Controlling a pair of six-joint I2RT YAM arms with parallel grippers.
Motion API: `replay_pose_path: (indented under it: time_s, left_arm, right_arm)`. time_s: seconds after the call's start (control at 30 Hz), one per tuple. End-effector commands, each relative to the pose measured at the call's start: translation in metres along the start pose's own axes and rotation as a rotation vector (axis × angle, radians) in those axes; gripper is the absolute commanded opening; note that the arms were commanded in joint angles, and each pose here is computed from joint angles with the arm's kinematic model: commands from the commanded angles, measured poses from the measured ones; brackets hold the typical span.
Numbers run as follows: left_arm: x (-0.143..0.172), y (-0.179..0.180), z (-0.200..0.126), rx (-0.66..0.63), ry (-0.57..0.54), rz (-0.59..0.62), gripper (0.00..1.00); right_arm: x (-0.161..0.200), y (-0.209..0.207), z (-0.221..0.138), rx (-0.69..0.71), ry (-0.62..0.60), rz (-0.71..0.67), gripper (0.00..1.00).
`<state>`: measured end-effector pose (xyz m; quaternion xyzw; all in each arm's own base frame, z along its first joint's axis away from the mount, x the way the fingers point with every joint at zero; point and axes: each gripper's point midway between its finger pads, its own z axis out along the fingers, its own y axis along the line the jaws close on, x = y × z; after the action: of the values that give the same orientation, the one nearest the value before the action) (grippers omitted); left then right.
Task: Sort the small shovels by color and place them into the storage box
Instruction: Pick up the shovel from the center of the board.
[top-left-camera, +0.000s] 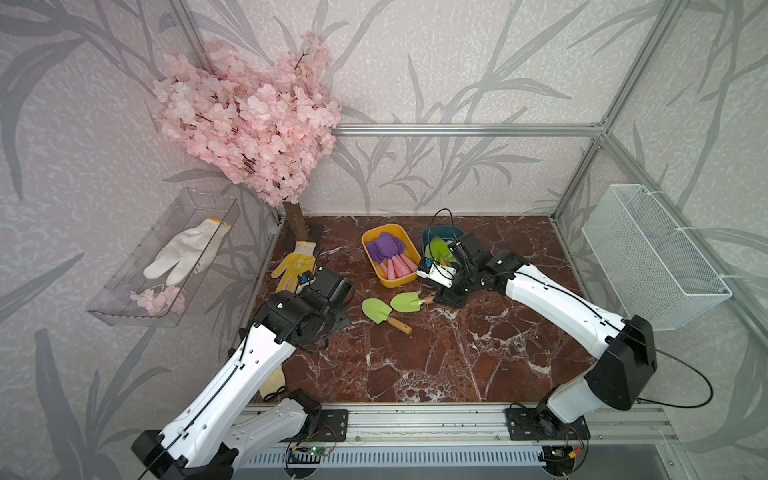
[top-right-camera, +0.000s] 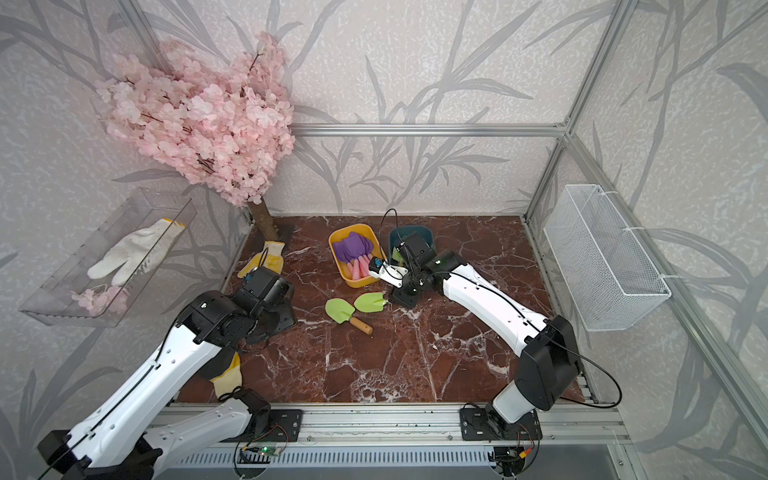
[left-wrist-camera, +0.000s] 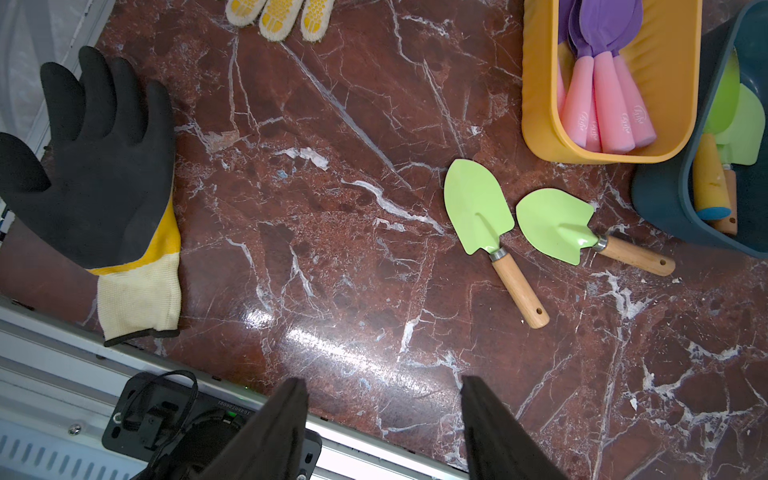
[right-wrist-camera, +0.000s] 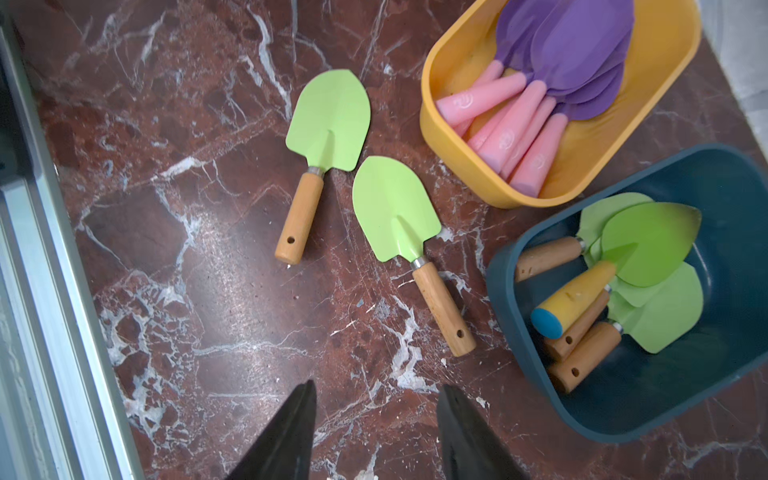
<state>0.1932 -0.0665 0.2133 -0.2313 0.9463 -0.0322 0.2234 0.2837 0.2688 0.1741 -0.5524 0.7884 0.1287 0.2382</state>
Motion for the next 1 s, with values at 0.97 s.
replay_pose_path:
  time_s: [0.97]
  left_arm:
    - [0.003, 0.005, 0.002, -0.004, -0.014, 0.009, 0.63]
  right_arm:
    - [0.029, -0.047, 0.116, 0.159, 0.304, -0.388, 0.63]
